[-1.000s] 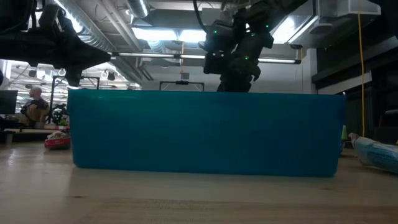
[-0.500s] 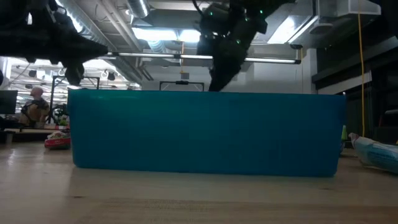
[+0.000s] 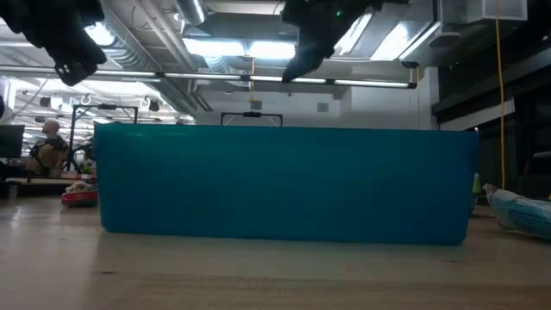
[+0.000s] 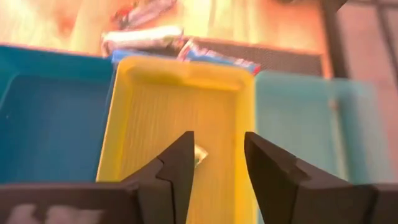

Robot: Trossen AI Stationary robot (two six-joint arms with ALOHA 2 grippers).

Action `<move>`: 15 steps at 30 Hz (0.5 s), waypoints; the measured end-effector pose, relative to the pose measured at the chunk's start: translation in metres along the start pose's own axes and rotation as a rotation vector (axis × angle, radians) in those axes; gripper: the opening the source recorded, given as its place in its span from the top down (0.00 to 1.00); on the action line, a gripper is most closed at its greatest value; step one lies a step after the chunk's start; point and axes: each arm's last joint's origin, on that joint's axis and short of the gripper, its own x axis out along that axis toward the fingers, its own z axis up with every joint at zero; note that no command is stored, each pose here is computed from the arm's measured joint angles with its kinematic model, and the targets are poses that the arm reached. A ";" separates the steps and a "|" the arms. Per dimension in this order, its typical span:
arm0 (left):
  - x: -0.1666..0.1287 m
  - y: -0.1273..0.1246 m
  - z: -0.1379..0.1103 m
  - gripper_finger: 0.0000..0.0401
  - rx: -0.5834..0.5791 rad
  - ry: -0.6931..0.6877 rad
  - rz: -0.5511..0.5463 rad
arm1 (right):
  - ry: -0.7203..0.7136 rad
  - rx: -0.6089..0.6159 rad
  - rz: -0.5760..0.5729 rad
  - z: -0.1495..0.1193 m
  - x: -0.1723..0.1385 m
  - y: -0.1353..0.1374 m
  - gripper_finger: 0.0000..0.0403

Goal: Pick and place Granola Bars by type
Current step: Put the red granola bar into the green bin

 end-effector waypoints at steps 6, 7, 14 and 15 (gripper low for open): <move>0.024 -0.003 0.003 0.83 -0.115 0.197 -0.037 | -0.072 -0.047 -0.051 0.006 -0.025 0.000 0.68; 0.029 -0.001 0.001 0.80 -0.151 0.230 -0.019 | -0.077 -0.048 -0.053 0.007 -0.028 0.000 0.69; 0.059 0.010 -0.009 0.60 -0.482 0.343 0.236 | -0.089 -0.060 -0.059 0.008 -0.032 0.000 0.72; 0.062 0.011 -0.009 0.58 -0.525 0.344 0.264 | -0.090 -0.075 -0.060 0.008 -0.032 0.000 0.72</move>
